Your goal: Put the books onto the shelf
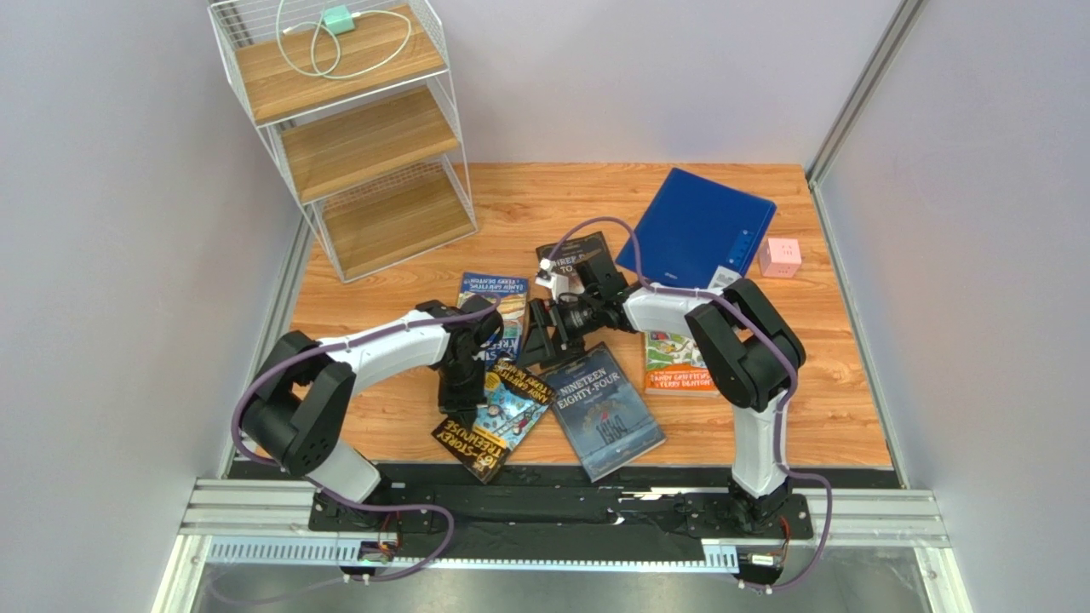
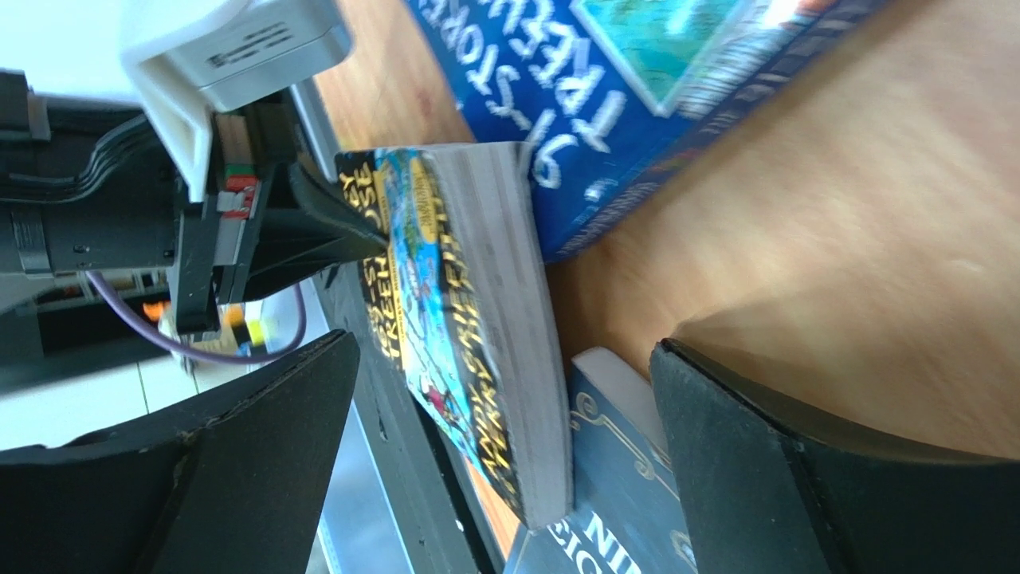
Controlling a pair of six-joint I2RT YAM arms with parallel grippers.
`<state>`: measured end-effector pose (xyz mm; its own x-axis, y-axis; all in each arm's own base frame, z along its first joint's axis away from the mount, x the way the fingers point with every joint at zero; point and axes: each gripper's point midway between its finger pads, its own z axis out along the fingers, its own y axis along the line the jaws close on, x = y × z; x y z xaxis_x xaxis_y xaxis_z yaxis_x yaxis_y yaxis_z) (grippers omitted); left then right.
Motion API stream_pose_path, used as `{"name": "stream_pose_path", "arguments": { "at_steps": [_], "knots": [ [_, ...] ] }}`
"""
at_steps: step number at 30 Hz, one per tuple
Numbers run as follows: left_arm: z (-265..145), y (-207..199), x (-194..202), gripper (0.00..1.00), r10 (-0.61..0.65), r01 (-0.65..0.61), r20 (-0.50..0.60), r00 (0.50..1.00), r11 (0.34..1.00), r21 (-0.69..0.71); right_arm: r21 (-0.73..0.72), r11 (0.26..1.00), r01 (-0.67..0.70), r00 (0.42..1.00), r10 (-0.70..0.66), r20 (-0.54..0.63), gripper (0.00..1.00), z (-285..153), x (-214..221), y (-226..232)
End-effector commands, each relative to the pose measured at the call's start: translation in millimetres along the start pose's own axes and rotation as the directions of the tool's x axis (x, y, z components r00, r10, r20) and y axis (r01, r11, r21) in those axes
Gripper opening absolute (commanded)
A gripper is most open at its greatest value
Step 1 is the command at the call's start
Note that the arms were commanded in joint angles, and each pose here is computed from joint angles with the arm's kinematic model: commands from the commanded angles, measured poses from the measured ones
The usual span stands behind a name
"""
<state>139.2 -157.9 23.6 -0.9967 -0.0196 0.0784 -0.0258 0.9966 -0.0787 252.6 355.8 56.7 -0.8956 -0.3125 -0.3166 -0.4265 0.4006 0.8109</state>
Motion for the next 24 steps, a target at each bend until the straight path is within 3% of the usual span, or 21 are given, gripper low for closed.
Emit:
{"name": "stream_pose_path", "arguments": {
  "at_steps": [1, 3, 5, 7, 8, 9, 13, 14, 19, 24],
  "knots": [
    [23.8, -10.1, -17.9, 0.00, 0.010, -0.010, 0.060, 0.998, 1.000, 0.004, -0.054, 0.998, 0.029, 0.993, -0.035, -0.109, 0.99, 16.9, 20.7, 14.1],
    [23.5, -10.3, -18.5, 0.00, 0.010, -0.010, 0.061, 0.998, 1.000, 0.003, -0.044, 0.998, 0.035, 0.988, -0.041, -0.149, 0.96, 23.9, 26.2, 17.7],
    [22.1, -10.9, -20.2, 0.00, 0.009, -0.009, 0.070, 0.998, 1.000, 0.004, -0.039, 0.999, 0.028, 0.983, -0.034, -0.179, 0.87, 32.1, 33.2, 17.3],
    [19.7, -11.6, -22.5, 0.00, 0.003, -0.004, 0.085, 0.996, 1.000, 0.007, -0.052, 0.999, 0.015, 0.980, -0.025, -0.198, 0.54, 38.2, 34.9, 19.0],
    [18.1, -11.8, -23.6, 0.00, 0.001, -0.001, 0.093, 0.996, 1.000, 0.008, -0.054, 0.999, 0.005, 0.979, -0.015, -0.202, 0.31, 39.9, 34.5, 18.2],
    [12.4, -13.7, -26.3, 0.00, 0.000, -0.002, 0.116, 0.993, 1.000, 0.017, -0.045, 0.999, -0.013, 0.979, 0.004, -0.203, 0.00, 42.4, 33.5, 15.6],
    [-17.3, -9.6, -36.4, 0.03, -0.011, 0.008, 0.225, 0.974, 1.000, 0.014, 0.014, 1.000, 0.011, 0.989, -0.009, -0.146, 0.00, 36.4, 18.1, 13.3],
    [-25.1, -8.8, -38.2, 0.08, -0.011, 0.007, 0.248, 0.969, 1.000, 0.016, 0.014, 1.000, 0.010, 0.993, -0.008, -0.122, 0.00, 30.3, 9.7, 13.9],
    [-84.8, -7.8, -48.0, 0.53, 0.004, -0.036, 0.425, 0.905, 0.997, 0.067, 0.066, 0.998, 0.006, 0.996, -0.012, 0.089, 0.00, -20.3, -53.7, 28.8],
    [-117.5, -7.8, -50.3, 0.67, -0.020, -0.048, 0.523, 0.852, 0.992, 0.117, 0.105, 0.994, -0.037, 0.956, 0.005, 0.293, 0.00, -70.7, -87.3, 42.6]
  ]
}}
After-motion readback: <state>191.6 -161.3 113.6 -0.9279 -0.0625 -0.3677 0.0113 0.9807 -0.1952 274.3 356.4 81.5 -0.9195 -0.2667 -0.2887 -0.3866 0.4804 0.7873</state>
